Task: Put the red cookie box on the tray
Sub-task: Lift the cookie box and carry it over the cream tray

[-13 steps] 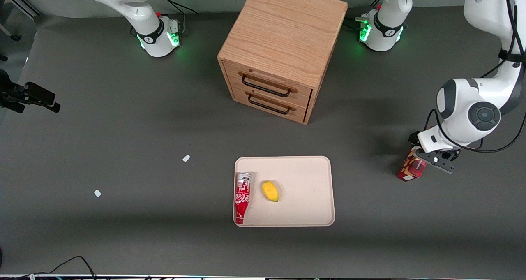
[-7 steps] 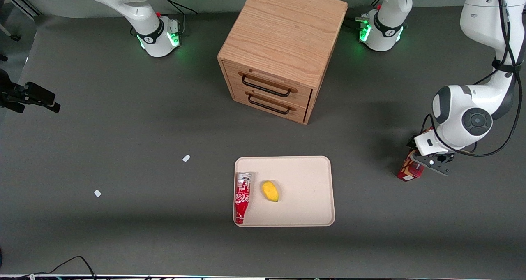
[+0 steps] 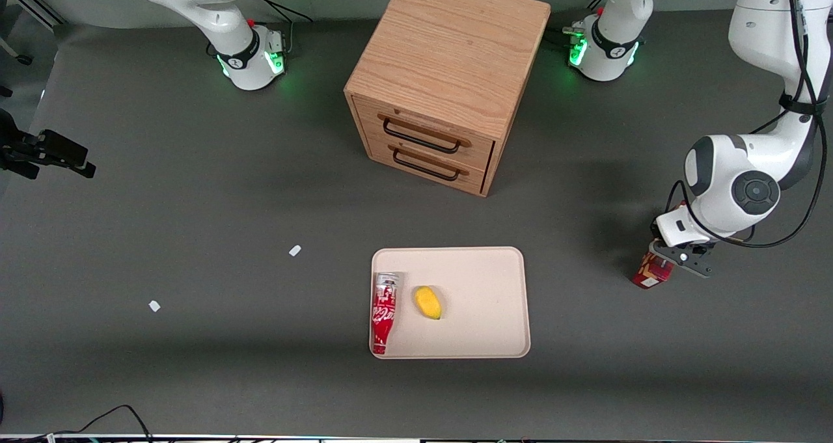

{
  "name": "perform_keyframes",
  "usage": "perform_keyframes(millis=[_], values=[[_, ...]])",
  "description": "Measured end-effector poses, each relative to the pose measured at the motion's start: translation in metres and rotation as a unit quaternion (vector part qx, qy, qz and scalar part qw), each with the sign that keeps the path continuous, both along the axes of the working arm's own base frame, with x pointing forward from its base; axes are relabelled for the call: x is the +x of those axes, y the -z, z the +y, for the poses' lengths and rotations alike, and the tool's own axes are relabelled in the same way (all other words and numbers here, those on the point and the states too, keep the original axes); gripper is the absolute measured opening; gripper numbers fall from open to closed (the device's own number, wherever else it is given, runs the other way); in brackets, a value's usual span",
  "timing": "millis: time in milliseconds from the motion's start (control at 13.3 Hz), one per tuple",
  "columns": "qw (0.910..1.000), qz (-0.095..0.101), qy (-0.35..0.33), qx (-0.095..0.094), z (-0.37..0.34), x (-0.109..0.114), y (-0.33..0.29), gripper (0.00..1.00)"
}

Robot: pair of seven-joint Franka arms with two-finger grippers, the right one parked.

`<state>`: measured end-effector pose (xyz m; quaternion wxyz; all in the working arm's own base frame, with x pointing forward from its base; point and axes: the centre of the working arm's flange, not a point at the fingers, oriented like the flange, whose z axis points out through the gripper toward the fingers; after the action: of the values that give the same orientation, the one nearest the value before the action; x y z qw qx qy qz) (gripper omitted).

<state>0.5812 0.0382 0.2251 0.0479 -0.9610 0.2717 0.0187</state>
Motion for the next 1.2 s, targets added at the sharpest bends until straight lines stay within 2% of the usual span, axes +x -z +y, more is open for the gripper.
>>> perform_keyframes(millis=[226,452,527,677,753,978,1204], values=[[1.0000,0.001,-0.004,0.000,0.001,0.002,-0.006,0.17],[0.9987,0.037,-0.033,-0.009,0.004,0.017,-0.052,0.16],[0.9979,0.045,-0.044,-0.018,0.003,0.024,-0.076,0.16],[0.9948,0.058,-0.069,-0.048,-0.010,0.039,-0.130,0.16],[0.9924,0.064,-0.088,-0.058,-0.022,0.048,-0.159,0.16],[0.9831,0.065,-0.161,-0.059,-0.077,0.070,-0.237,0.16],[0.9661,0.055,-0.242,-0.071,-0.157,0.094,-0.259,0.16]])
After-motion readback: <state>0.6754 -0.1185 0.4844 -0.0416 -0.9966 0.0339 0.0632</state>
